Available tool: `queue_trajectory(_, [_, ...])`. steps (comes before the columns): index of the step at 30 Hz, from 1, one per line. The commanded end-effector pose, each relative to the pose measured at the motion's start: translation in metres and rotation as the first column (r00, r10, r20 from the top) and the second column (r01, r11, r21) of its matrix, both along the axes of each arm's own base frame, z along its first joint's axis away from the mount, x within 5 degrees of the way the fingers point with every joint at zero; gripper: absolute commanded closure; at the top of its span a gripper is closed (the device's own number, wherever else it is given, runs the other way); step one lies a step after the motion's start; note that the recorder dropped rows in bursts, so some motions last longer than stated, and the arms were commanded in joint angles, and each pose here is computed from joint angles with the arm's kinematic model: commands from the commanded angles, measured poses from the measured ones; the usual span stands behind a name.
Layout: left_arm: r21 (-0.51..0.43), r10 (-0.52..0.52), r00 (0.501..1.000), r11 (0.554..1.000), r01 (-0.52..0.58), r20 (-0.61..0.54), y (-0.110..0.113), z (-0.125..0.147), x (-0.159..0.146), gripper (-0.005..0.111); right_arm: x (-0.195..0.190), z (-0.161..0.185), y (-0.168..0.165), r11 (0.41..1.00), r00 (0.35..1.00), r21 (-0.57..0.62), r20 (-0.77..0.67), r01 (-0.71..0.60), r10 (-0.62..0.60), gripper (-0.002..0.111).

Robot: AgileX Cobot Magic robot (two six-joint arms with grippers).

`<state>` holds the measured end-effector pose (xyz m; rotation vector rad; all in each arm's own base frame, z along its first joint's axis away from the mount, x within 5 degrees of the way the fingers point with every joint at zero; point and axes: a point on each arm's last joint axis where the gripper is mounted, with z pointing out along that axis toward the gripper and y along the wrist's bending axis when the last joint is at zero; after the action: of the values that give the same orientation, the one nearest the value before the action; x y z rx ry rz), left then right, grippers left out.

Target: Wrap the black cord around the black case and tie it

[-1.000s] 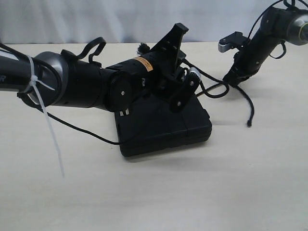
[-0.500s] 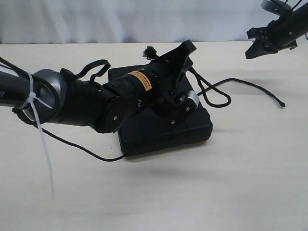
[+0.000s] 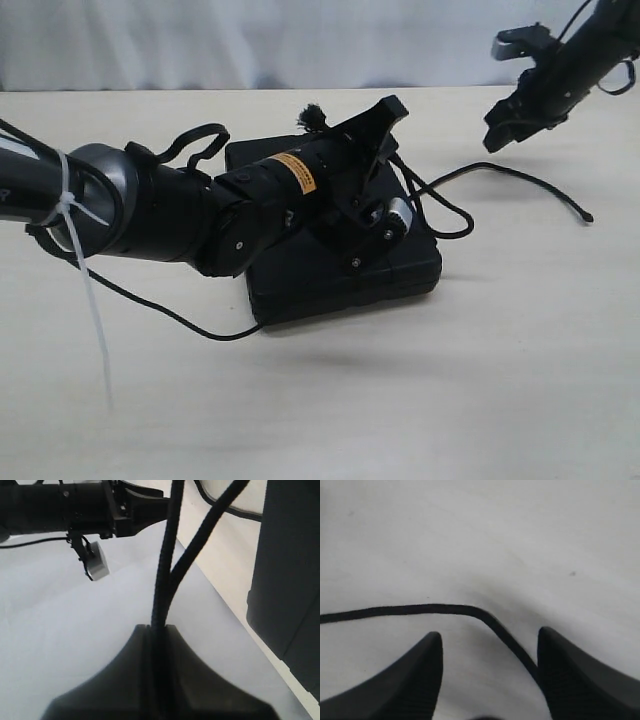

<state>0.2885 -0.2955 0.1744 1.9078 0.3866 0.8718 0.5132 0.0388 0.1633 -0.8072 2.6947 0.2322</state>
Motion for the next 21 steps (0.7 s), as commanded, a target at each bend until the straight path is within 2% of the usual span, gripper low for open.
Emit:
queue_trajectory(1, [0.018, -0.005, 1.0, 1.0, 0.005, 0.015, 0.001, 0.001, -0.001, 0.107, 0.001, -0.015, 0.025, 0.983, 0.992, -0.14, 0.023, -0.121, 0.125, 0.054])
queue_trajectory(4, [0.02, -0.005, 1.0, 1.0, 0.005, 0.013, 0.001, 0.001, -0.001, 0.107, 0.001, -0.021, 0.03, 0.968, 0.984, -0.189, 0.02, -0.168, 0.174, 0.054])
queue_trajectory(18, [0.045, -0.004, 1.0, 0.999, 0.005, -0.028, 0.002, -0.003, -0.002, 0.107, 0.003, -0.039, 0.027, 0.962, 0.981, -0.194, -0.003, -0.19, 0.193, 0.054])
queue_trajectory(21, [0.043, -0.002, 1.0, 0.999, 0.003, -0.03, 0.002, -0.003, -0.002, 0.107, 0.003, -0.045, 0.027, 0.963, 0.981, -0.192, -0.018, -0.191, 0.191, 0.059])
